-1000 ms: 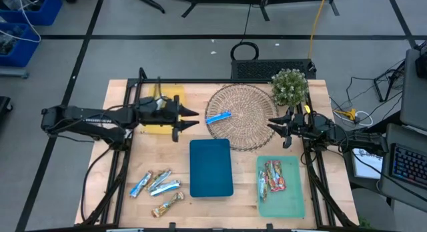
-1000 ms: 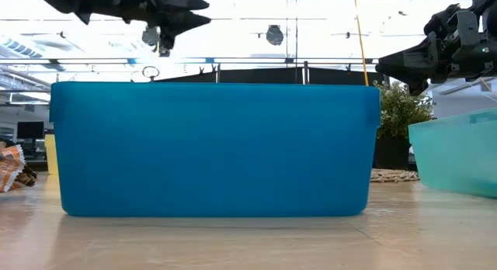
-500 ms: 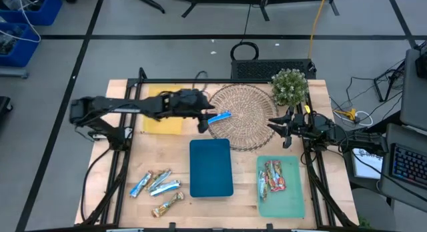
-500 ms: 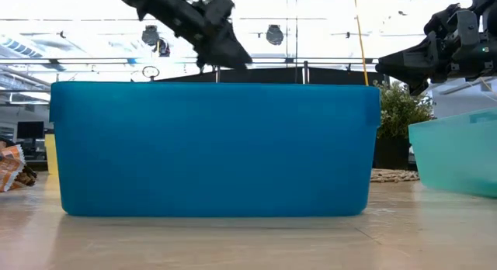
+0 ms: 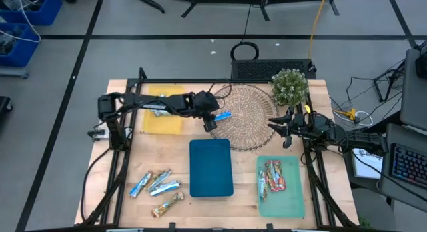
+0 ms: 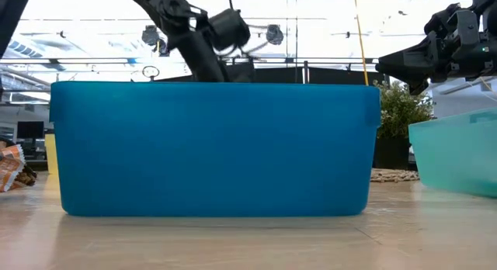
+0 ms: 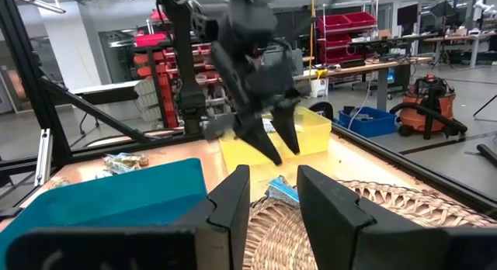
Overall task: Pick and place Granola Bars by type
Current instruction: Put the blue granola bar into the yellow bin
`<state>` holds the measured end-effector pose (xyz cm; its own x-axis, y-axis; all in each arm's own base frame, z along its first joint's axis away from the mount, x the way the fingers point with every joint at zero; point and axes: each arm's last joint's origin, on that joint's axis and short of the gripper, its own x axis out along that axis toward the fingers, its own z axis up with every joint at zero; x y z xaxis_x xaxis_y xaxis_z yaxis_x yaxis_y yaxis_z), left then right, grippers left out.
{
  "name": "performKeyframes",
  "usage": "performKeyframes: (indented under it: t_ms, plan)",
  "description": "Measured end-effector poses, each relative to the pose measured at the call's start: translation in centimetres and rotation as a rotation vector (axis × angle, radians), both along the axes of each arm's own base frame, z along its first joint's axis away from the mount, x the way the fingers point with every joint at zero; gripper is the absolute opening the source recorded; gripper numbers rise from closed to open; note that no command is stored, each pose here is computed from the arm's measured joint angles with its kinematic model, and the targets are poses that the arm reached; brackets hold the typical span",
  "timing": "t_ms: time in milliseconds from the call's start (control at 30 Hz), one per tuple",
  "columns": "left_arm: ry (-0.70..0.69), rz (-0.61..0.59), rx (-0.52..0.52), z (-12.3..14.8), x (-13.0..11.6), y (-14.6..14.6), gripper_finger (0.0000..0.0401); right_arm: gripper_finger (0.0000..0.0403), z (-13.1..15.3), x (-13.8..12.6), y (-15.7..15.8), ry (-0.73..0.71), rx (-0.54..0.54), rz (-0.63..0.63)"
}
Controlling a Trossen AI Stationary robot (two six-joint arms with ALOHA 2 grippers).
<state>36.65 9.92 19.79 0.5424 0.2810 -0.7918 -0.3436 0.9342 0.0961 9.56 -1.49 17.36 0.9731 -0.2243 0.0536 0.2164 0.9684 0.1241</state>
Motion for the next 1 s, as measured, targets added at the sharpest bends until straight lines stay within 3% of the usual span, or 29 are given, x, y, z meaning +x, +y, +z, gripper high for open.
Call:
performKeyframes:
  t_ms: [433, 1000]
  plan:
    - [0.097, 0.035, -0.033, -4.3, 0.8, 0.9, 0.017, 0.01, 0.0, 0.0, 0.0, 0.0, 0.0, 0.0]
    - [0.1, 0.004, -0.072, -4.4, 0.7, 0.8, 0.017, 0.01, 0.0, 0.0, 0.0, 0.0, 0.0, 0.0]
